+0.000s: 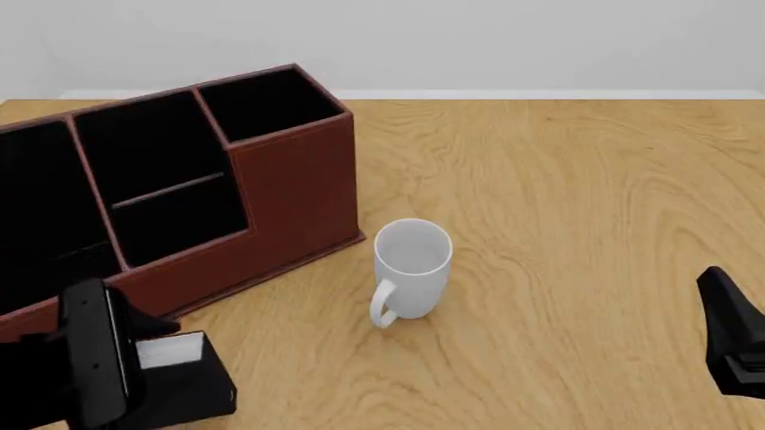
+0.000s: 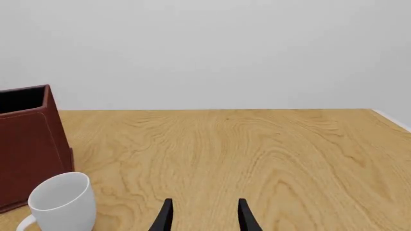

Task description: Pick up the book and place it in the front compartment of the caddy.

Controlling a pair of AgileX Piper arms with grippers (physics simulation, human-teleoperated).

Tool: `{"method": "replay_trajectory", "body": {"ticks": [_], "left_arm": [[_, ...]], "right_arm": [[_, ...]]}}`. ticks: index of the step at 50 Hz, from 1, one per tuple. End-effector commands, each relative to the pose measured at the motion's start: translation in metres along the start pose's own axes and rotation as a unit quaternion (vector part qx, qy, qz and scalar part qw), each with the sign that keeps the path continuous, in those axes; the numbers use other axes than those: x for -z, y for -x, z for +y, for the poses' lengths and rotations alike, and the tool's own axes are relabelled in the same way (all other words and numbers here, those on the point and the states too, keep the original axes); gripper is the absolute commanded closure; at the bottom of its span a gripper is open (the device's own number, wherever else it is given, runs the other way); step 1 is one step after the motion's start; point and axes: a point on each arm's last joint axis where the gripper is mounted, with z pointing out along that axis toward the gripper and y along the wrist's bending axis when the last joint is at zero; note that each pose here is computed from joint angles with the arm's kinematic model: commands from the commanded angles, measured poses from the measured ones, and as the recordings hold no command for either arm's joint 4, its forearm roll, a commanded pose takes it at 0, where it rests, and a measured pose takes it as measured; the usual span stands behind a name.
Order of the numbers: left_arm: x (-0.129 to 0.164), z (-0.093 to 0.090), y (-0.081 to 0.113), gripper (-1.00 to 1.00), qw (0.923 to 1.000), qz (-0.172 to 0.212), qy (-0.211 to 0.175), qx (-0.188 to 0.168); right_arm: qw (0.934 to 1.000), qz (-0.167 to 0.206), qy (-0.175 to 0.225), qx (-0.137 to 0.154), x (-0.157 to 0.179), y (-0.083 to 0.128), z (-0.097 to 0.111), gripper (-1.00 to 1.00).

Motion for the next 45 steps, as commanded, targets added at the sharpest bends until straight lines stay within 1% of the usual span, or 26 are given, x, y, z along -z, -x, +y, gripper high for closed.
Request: {"method": "replay_trajectory", "body": {"ticks": [1, 3, 4, 6, 7, 9, 11, 13, 14, 16, 18, 22, 26, 29, 36, 37, 39, 41, 45], "left_arm": [[0.016, 0.001, 0.011, 1.0, 0.999, -0.044, 0.003, -0.003], [0.018, 0.002, 0.014, 1.0, 0.9988, -0.049, 0.002, 0.001], [0.021, 0.002, 0.013, 1.0, 0.9983, -0.057, 0.008, -0.01], [0.023, 0.003, 0.016, 1.0, 0.9983, -0.057, 0.005, -0.005], [0.027, 0.004, 0.017, 1.0, 0.9976, -0.067, 0.014, -0.011], [0.03, 0.005, 0.018, 1.0, 0.9974, -0.069, 0.017, -0.011], [0.037, 0.006, 0.019, 1.0, 0.9961, -0.082, 0.026, -0.021], [0.04, 0.007, 0.021, 1.0, 0.9958, -0.085, 0.027, -0.018], [0.045, 0.008, 0.021, 1.0, 0.9944, -0.095, 0.038, -0.026], [0.05, 0.01, 0.024, 1.0, 0.9944, -0.098, 0.035, -0.022], [0.056, 0.012, 0.024, 1.0, 0.9928, -0.105, 0.047, -0.031], [0.065, 0.016, 0.026, 1.0, 0.9924, -0.105, 0.053, -0.037], [0.077, 0.025, 0.032, 1.0, 0.9908, -0.108, 0.073, -0.038], [0.087, 0.035, 0.036, 1.0, 0.9893, -0.102, 0.097, -0.039], [0.108, 0.057, 0.055, 1.0, 0.9871, -0.106, 0.114, -0.036], [0.111, 0.06, 0.058, 1.0, 0.9855, -0.11, 0.122, -0.042], [0.114, 0.065, 0.063, 1.0, 0.9854, -0.11, 0.123, -0.041], [0.115, 0.07, 0.064, 1.0, 0.9842, -0.106, 0.134, -0.046], [0.119, 0.082, 0.073, 1.0, 0.9831, -0.102, 0.145, -0.044]], "right_arm": [[1.0, 0.0, 0.0, 0.0, 0.0, 0.0, 0.0, -1.0], [1.0, 0.0, 0.0, 0.0, 0.0, 0.0, 0.0, -1.0], [1.0, 0.0, 0.0, 0.0, 0.0, 0.0, 0.0, -1.0], [1.0, 0.0, 0.0, 0.0, 0.0, 0.0, 0.0, -1.0], [1.0, 0.0, 0.0, 0.0, 0.0, 0.0, 0.0, -1.0], [1.0, 0.0, 0.0, 0.0, 0.0, 0.0, 0.0, -1.0], [1.0, 0.0, 0.0, 0.0, 0.0, 0.0, 0.0, -1.0], [1.0, 0.0, 0.0, 0.0, 0.0, 0.0, 0.0, -1.0], [1.0, 0.0, 0.0, 0.0, 0.0, 0.0, 0.0, -1.0], [1.0, 0.0, 0.0, 0.0, 0.0, 0.0, 0.0, -1.0], [1.0, 0.0, 0.0, 0.0, 0.0, 0.0, 0.0, -1.0], [1.0, 0.0, 0.0, 0.0, 0.0, 0.0, 0.0, -1.0], [1.0, 0.0, 0.0, 0.0, 0.0, 0.0, 0.0, -1.0], [1.0, 0.0, 0.0, 0.0, 0.0, 0.0, 0.0, -1.0], [1.0, 0.0, 0.0, 0.0, 0.0, 0.0, 0.0, -1.0], [1.0, 0.0, 0.0, 0.0, 0.0, 0.0, 0.0, -1.0], [1.0, 0.0, 0.0, 0.0, 0.0, 0.0, 0.0, -1.0], [1.0, 0.0, 0.0, 0.0, 0.0, 0.0, 0.0, -1.0], [1.0, 0.0, 0.0, 0.0, 0.0, 0.0, 0.0, -1.0]]}}
